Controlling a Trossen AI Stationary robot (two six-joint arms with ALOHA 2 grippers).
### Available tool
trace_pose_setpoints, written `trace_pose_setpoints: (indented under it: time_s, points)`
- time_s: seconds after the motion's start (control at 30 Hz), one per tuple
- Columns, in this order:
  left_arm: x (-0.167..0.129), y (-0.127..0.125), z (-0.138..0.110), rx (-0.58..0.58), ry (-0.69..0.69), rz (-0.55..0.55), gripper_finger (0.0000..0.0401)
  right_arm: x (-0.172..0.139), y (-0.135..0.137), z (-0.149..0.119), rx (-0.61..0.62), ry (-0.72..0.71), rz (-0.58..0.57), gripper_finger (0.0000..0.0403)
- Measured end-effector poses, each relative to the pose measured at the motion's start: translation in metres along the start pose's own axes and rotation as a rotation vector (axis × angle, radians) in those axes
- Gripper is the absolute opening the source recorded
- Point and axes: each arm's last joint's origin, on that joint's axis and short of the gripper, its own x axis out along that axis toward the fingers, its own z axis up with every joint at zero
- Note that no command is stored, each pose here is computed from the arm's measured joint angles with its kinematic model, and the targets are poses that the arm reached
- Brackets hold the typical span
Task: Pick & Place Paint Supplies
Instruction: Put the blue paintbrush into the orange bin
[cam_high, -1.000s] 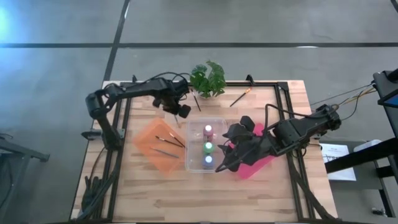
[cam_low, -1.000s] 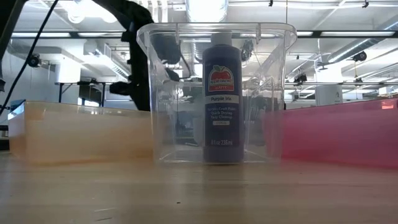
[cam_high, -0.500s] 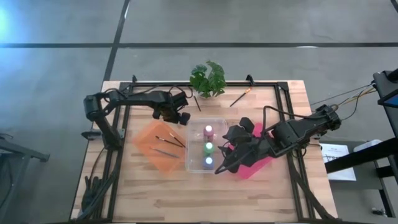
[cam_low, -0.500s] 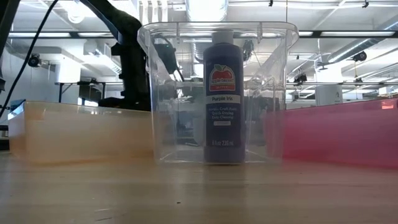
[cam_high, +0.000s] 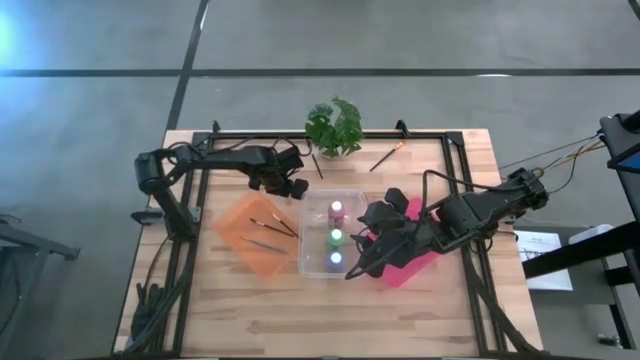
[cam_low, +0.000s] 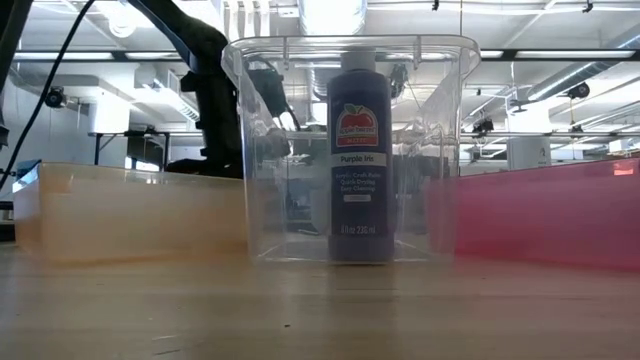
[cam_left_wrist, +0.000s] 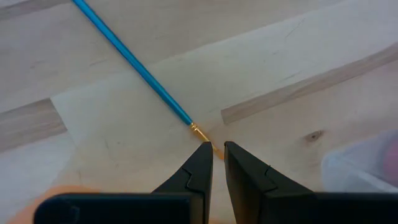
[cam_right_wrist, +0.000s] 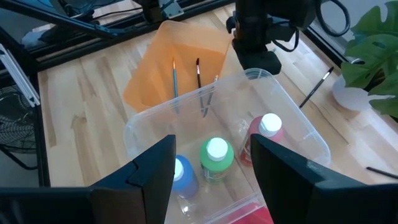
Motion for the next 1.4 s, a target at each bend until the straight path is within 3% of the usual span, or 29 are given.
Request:
trace_pose_setpoints:
  time_s: [0.37, 0.87, 1.4]
  points:
    - [0.0, 0.001, 0.001, 0.023, 0.012, -0.005, 0.0052, 0.0, 0.0, 0.0, 0.004, -0.001, -0.001, 0.0202]
    - [0.014, 0.017, 0.006, -0.032, 0.013, 0.001, 0.0051, 0.0, 0.0, 0.0, 0.007, -0.001, -0.004, 0.0202]
    - [0.022, 0.017, 0.01, -0.05, -0.012, -0.014, 0.0051, 0.001, -0.001, 0.0, 0.001, 0.0, -0.006, 0.0202]
